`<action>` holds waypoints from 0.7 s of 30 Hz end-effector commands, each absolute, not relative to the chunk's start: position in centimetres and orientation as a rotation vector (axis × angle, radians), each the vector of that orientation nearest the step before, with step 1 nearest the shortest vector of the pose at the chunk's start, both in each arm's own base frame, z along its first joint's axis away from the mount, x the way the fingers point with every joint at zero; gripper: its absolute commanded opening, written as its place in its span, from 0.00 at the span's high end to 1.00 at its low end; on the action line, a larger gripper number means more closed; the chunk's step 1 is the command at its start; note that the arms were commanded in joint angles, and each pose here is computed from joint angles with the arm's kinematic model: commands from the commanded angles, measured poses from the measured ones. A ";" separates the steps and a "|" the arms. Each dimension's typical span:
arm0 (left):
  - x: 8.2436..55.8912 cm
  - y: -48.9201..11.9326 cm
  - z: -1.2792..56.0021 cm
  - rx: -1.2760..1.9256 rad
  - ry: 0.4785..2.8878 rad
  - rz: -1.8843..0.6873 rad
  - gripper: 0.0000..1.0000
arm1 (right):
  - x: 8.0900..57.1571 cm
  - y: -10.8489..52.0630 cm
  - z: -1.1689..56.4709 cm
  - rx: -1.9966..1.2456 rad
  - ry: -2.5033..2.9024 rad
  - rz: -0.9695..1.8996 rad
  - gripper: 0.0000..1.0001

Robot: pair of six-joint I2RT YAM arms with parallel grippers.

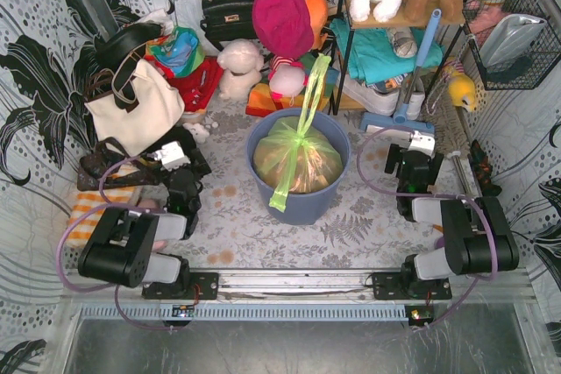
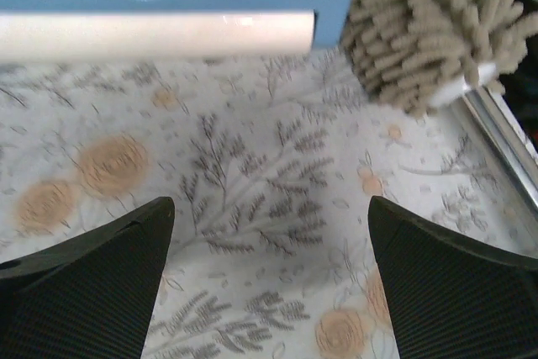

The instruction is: Tie the trash bag

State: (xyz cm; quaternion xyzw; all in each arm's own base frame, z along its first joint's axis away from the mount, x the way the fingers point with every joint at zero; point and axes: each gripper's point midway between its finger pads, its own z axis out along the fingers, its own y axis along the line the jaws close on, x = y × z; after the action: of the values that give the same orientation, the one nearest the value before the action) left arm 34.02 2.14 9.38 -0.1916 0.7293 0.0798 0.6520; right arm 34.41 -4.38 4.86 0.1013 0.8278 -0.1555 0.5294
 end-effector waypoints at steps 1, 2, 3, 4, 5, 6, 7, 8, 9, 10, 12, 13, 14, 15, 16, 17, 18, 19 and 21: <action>36.1 0.8 12.2 -0.323 1.546 0.087 0.02 | 36.9 -3.5 8.0 0.173 1.763 -0.273 0.03; 36.4 0.5 12.1 -0.298 1.552 0.068 0.02 | 36.9 -3.0 7.7 0.137 1.773 -0.246 0.03; 36.6 0.1 11.9 -0.269 1.561 0.042 0.02 | 36.9 -2.6 7.6 0.118 1.778 -0.230 0.03; 36.7 -0.3 11.7 -0.236 1.570 0.017 0.02 | 37.0 -2.5 7.6 0.110 1.776 -0.221 0.03; 36.6 -0.8 11.6 -0.196 1.565 -0.004 0.02 | 37.1 -2.3 7.6 0.099 1.781 -0.207 0.03; 36.5 -0.9 11.6 -0.175 1.552 -0.004 0.02 | 37.1 -2.0 7.6 0.084 1.778 -0.187 0.03; 36.4 -1.0 11.4 -0.178 1.566 -0.007 0.02 | 37.0 -1.8 7.6 0.070 1.768 -0.172 0.03; 36.5 -1.0 11.2 -0.180 1.578 -0.010 0.02 | 36.7 -1.6 7.7 0.053 1.753 -0.151 0.03; 36.5 -1.0 11.4 -0.179 1.567 -0.008 0.02 | 36.3 -1.2 7.3 0.023 1.742 -0.127 0.03; 36.4 -0.9 11.4 -0.182 1.564 -0.004 0.02 | 36.1 -1.0 7.6 -0.005 1.694 -0.128 0.03; 36.4 -0.9 11.3 -0.186 1.568 -0.002 0.02 | 36.2 -1.0 7.1 0.003 1.743 -0.121 0.03; 36.4 -0.9 11.4 -0.184 1.564 -0.002 0.02 | 36.3 -1.0 7.0 0.008 1.737 -0.119 0.03; 36.4 -0.9 11.4 -0.184 1.562 -0.003 0.02 | 36.3 -1.4 7.4 0.024 1.719 -0.139 0.03; 36.4 -0.9 11.4 -0.186 1.568 -0.005 0.02 | 36.2 -1.8 7.2 0.050 1.730 -0.155 0.03; 36.5 -0.9 11.3 -0.189 1.571 -0.006 0.02 | 36.0 -2.5 7.1 0.087 1.725 -0.183 0.03; 36.4 -0.8 11.3 -0.187 1.571 -0.002 0.02 | 36.0 -2.7 7.4 0.101 1.711 -0.194 0.03; 36.4 -0.8 11.3 -0.188 1.567 0.000 0.02 | 36.0 -2.7 7.3 0.105 1.719 -0.193 0.03; 36.4 -0.8 11.3 -0.189 1.568 -0.002 0.02 | 36.0 -2.8 7.4 0.108 1.715 -0.194 0.03; 36.4 -0.8 11.3 -0.191 1.569 -0.001 0.02 | 36.0 -2.8 7.4 0.107 1.716 -0.194 0.03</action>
State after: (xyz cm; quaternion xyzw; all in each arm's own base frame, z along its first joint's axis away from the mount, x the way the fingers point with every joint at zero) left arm 36.24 -1.04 10.06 -0.0894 0.7238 -0.0036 0.6842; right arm 35.63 -2.17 5.98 0.0290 0.7753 -0.0793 0.6259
